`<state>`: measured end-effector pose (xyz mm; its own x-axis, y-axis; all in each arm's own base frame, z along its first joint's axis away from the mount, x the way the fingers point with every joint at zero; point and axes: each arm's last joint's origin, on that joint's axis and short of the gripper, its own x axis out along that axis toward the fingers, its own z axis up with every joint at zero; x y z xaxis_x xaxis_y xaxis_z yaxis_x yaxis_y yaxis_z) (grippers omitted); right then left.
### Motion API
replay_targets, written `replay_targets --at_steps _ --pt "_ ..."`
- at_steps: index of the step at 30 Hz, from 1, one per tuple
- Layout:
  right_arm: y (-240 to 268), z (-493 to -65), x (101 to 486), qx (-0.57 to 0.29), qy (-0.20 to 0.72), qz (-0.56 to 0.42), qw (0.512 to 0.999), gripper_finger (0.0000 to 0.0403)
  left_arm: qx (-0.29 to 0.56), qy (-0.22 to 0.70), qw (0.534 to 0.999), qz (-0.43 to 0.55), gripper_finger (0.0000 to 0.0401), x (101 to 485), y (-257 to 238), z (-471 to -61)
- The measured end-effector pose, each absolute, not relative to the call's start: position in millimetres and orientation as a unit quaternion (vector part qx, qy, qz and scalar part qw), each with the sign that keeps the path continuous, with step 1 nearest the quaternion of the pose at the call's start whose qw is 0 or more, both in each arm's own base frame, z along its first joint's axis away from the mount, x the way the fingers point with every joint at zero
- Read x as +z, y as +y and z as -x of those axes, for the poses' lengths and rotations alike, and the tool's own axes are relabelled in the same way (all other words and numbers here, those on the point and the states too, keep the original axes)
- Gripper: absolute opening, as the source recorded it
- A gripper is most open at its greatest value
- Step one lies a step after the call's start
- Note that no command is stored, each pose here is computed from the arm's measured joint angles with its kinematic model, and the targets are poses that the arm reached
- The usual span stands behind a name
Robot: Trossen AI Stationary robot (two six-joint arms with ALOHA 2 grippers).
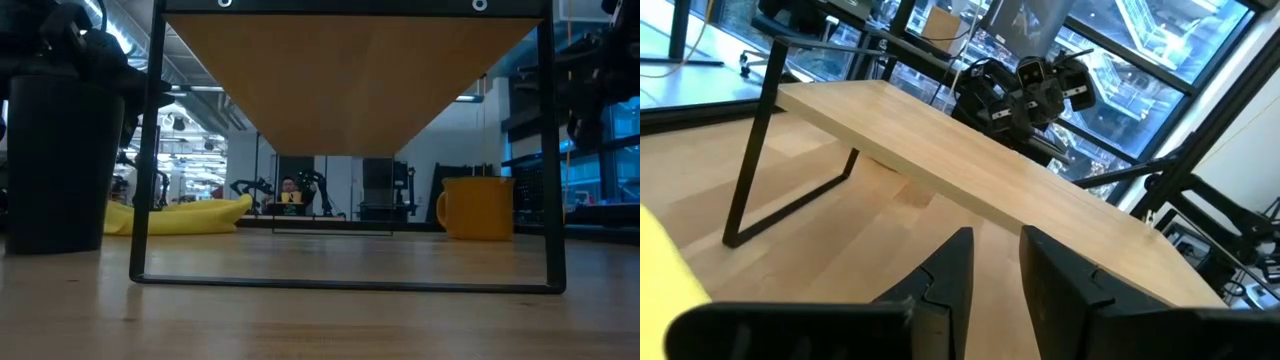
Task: Stack small to large cups/mugs on shelf
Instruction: Put the orange mug on the shelf
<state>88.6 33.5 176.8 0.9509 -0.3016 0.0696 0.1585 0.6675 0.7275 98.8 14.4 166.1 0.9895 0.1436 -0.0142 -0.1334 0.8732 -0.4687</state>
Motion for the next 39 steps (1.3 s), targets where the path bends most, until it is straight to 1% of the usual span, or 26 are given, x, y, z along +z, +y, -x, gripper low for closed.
replay_targets --at_steps 7,12,15,18,21,23,26,28,31,34,39 --pt "32 -88 179 -0.155 -0.105 -0.354 0.916 0.0103 0.072 -0.011 0.968 0.241 0.008 166 14 -99" --pt "31 -86 190 -0.124 -0.143 -0.386 0.903 0.0103 0.072 -0.011 0.968 0.241 0.008 166 14 -99" --pt "29 -83 201 -0.119 -0.179 -0.372 0.903 0.0103 0.071 -0.011 0.967 0.245 0.008 166 14 -99" --pt "23 -77 216 -0.172 -0.219 -0.359 0.891 0.0103 0.071 -0.011 0.968 0.242 0.008 166 14 -99" --pt "17 -71 236 -0.213 -0.229 -0.337 0.888 0.0103 0.071 -0.011 0.968 0.241 0.008 166 14 -99" --pt "16 -67 249 -0.203 -0.236 -0.32 0.895 0.0103 0.072 -0.011 0.968 0.241 0.008 166 14 -99" --pt "16 -65 261 -0.163 -0.247 -0.274 0.915 0.0103 0.071 -0.011 0.968 0.241 0.008 166 14 -99" --pt "14 -63 267 -0.17 -0.248 -0.244 0.922 0.0103 0.071 -0.011 0.968 0.241 0.008 166 14 -99" --pt "13 -62 269 -0.183 -0.245 -0.241 0.921 0.0103 0.071 -0.011 0.968 0.241 0.008 166 14 -99" --pt "14 -61 272 -0.156 -0.257 -0.258 0.918 0.0103 0.071 -0.012 0.968 0.241 0.008 166 14 -99" --pt "13 -61 270 -0.181 -0.246 -0.253 0.918 0.0103 0.071 -0.013 0.968 0.241 0.008 167 14 -99"
